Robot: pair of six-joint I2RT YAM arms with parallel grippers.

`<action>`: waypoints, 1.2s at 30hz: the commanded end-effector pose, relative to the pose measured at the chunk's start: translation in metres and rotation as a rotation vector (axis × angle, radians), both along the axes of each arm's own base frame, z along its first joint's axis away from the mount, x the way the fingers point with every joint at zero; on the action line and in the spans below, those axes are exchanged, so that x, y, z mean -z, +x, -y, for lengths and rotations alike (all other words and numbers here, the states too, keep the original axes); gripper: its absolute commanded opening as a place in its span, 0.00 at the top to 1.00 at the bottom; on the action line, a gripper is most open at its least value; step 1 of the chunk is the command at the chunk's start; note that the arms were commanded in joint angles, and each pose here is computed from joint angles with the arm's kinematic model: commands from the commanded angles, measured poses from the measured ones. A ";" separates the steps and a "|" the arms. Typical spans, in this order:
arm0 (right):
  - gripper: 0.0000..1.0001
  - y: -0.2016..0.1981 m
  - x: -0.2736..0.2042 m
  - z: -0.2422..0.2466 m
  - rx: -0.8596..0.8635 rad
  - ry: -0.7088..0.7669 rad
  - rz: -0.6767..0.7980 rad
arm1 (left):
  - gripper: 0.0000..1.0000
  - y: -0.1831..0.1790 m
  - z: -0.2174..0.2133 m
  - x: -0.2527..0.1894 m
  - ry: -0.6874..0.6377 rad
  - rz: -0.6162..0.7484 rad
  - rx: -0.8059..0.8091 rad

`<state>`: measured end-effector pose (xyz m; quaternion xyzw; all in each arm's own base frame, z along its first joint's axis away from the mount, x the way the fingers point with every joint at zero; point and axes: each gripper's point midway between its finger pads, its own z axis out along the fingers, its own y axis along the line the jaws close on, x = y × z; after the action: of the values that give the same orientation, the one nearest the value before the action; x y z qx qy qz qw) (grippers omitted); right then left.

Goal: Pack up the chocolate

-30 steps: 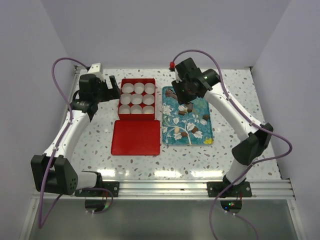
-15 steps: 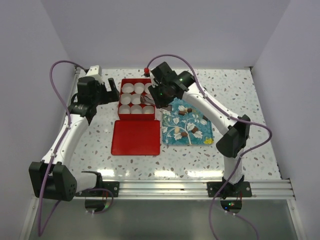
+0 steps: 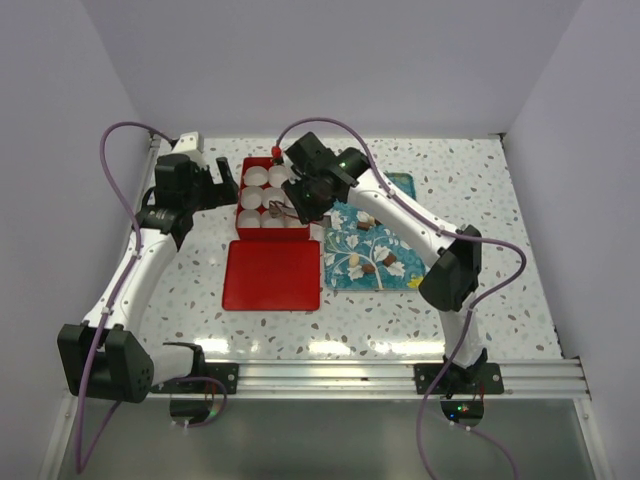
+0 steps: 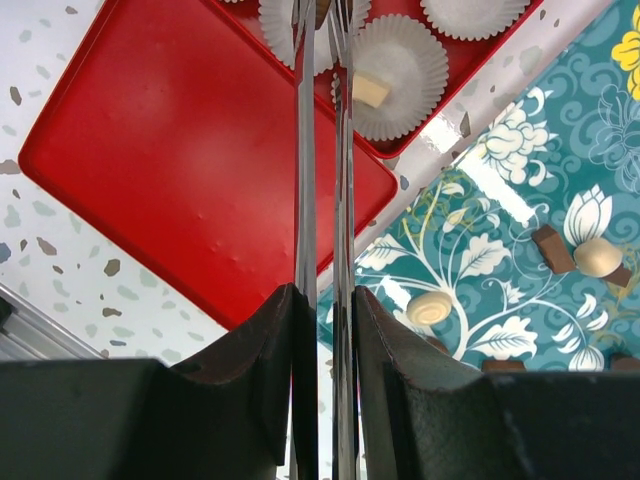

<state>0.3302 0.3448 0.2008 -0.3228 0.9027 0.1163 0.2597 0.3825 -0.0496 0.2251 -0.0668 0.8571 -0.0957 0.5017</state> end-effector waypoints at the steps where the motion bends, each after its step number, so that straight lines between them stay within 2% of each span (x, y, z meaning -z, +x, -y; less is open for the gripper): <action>1: 0.79 0.005 -0.019 -0.016 -0.038 0.057 0.049 | 0.00 -0.001 0.000 -0.009 0.000 0.028 -0.005; 17: 0.64 0.004 -0.009 -0.026 -0.057 0.050 0.028 | 0.00 0.003 0.001 -0.005 0.001 0.025 -0.002; 26: 0.62 0.005 -0.010 -0.024 -0.051 0.045 0.032 | 0.00 0.005 0.002 -0.004 -0.003 0.023 -0.001; 36: 0.62 0.006 -0.034 -0.016 -0.026 0.057 0.082 | 0.00 0.005 0.002 -0.002 0.001 0.019 -0.001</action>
<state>0.3327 0.3603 0.1956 -0.3342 0.8983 0.1229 0.2575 0.3833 -0.0497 0.2232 -0.0669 0.8583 -0.0953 0.4998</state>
